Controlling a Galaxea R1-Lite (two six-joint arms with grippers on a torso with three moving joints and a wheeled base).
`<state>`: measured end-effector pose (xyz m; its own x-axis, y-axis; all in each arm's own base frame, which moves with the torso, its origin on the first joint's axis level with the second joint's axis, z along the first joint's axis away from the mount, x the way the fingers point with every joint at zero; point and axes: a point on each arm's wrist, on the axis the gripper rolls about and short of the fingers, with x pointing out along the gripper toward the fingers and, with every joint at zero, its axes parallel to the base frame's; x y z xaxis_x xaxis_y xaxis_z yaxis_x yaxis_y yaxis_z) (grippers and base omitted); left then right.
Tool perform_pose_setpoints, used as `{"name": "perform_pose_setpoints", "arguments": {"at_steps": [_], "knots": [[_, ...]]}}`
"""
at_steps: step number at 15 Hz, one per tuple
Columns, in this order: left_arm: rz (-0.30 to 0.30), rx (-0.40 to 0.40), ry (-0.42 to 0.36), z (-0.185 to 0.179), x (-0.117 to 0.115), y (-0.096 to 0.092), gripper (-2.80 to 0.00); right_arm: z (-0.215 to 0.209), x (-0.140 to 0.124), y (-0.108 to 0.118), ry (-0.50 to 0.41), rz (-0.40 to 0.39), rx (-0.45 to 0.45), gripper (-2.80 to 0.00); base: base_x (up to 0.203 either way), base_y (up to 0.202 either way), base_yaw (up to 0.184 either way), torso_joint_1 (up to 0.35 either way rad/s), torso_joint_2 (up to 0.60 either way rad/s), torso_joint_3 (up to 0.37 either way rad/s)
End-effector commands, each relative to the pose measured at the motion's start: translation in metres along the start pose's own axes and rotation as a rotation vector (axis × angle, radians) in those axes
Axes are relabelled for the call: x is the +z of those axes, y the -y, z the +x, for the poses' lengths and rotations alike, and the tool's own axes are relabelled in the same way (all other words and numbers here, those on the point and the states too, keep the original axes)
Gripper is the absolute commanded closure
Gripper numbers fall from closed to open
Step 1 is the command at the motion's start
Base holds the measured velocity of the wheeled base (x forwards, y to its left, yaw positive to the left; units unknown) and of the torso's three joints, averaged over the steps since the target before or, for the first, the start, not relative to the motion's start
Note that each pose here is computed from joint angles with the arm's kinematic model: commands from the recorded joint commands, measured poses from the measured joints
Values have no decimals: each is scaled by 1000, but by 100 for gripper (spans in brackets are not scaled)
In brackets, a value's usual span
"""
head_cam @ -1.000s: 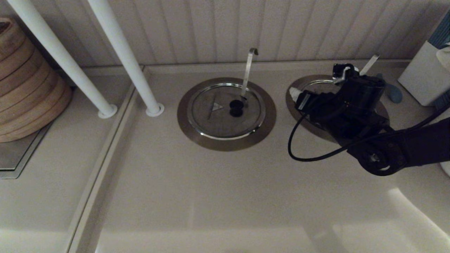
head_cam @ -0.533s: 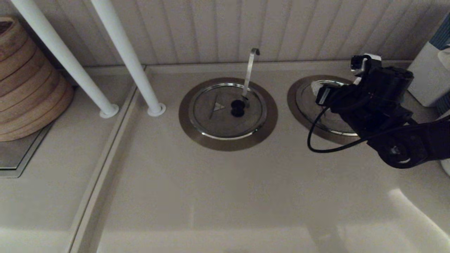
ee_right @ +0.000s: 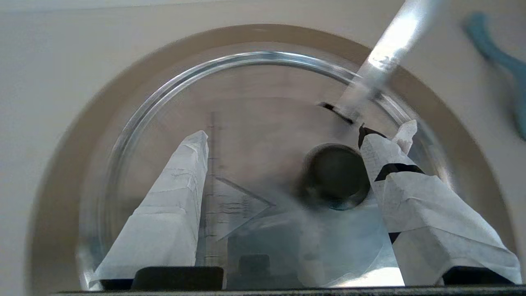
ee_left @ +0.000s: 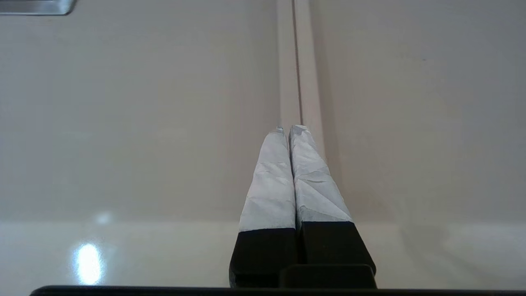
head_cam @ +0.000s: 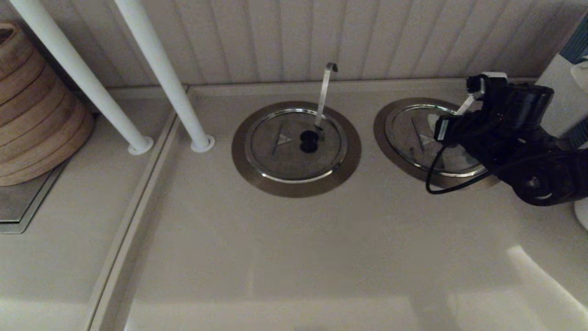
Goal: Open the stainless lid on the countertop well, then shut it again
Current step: Open the lid
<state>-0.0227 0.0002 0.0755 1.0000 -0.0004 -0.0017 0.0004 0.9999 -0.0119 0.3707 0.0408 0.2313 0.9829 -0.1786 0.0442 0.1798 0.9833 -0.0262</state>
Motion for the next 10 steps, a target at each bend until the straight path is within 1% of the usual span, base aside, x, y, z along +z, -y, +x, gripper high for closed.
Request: {"name": "perform_pose_setpoints", "arguments": {"at_steps": [1, 4, 5, 8, 10], "knots": [[0, 0, 0, 0, 0, 0, 0, 6, -4, 9, -1, -20, -32, -280, 0, 0, 0, 0, 0, 0], [0, 0, 1, 0, 0, 0, 0, 11, -4, 21, 2, -33, -65, -280, 0, 0, 0, 0, 0, 0], [0, 0, 0, 0, 0, 0, 0, 16, -9, 24, -7, -35, -74, -280, 0, 0, 0, 0, 0, 0], [0, 0, 0, 0, 0, 0, 0, 31, -8, 41, 26, -29, -127, -280, 0, 0, 0, 0, 0, 0], [0, 0, 1, 0, 0, 0, 0, 33, -14, 40, 7, -34, -123, -280, 0, 0, 0, 0, 0, 0]]}}
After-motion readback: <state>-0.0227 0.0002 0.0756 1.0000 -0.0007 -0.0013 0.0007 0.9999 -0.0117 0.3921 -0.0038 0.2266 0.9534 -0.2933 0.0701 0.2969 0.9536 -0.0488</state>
